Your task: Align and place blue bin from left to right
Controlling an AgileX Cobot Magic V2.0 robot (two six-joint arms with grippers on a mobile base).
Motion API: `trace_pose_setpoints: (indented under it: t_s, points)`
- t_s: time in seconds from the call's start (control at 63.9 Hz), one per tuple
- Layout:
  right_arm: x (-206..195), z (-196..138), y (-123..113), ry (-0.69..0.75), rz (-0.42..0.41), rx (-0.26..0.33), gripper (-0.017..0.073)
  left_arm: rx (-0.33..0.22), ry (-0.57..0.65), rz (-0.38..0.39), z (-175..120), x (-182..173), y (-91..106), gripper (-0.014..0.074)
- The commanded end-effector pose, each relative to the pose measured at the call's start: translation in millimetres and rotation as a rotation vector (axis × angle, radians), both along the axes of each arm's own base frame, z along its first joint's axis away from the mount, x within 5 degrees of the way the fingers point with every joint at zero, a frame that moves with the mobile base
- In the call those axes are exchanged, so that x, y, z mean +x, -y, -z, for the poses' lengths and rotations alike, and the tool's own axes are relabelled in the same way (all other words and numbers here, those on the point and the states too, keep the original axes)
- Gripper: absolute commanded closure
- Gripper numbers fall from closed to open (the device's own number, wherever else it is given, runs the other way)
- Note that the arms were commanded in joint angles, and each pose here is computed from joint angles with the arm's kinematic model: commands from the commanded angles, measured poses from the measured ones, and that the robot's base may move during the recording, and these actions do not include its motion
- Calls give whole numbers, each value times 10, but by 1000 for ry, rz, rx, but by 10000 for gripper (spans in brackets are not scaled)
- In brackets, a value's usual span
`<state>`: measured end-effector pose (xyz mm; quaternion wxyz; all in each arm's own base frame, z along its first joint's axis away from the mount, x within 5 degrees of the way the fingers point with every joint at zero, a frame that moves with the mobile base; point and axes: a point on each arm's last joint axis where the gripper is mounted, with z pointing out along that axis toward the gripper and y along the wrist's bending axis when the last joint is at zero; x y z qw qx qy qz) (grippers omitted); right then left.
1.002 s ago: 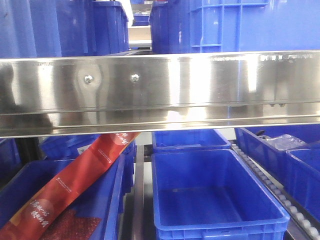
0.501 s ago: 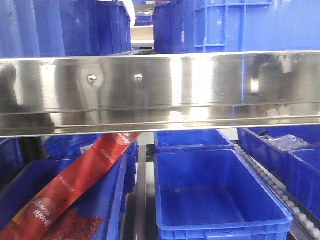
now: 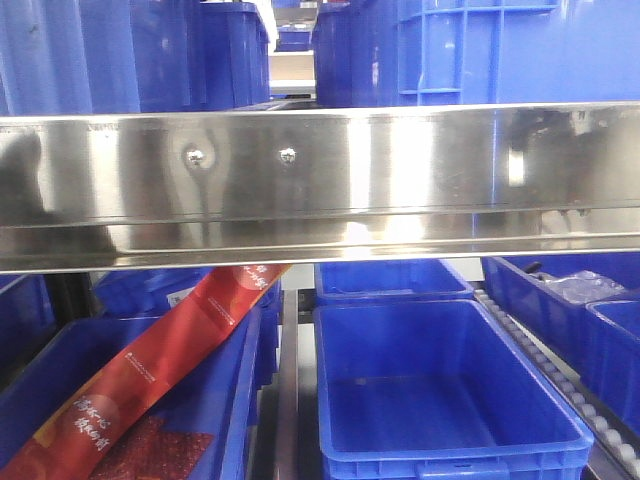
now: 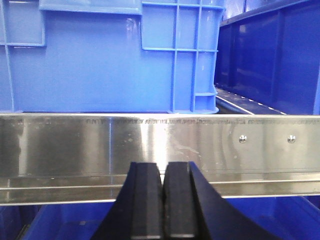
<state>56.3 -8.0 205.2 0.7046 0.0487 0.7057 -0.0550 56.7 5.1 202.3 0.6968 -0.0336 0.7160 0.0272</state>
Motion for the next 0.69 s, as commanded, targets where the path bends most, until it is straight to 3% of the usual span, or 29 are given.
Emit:
trace_pose_setpoints:
  t_s: [0.0, 0.673]
  points:
    - [-5, -33, 3, 36, 5, -11, 638, -2, 28, 6, -29, -4, 4, 589]
    - [-5, -33, 3, 36, 5, -11, 638, -2, 28, 6, -29, -4, 4, 589]
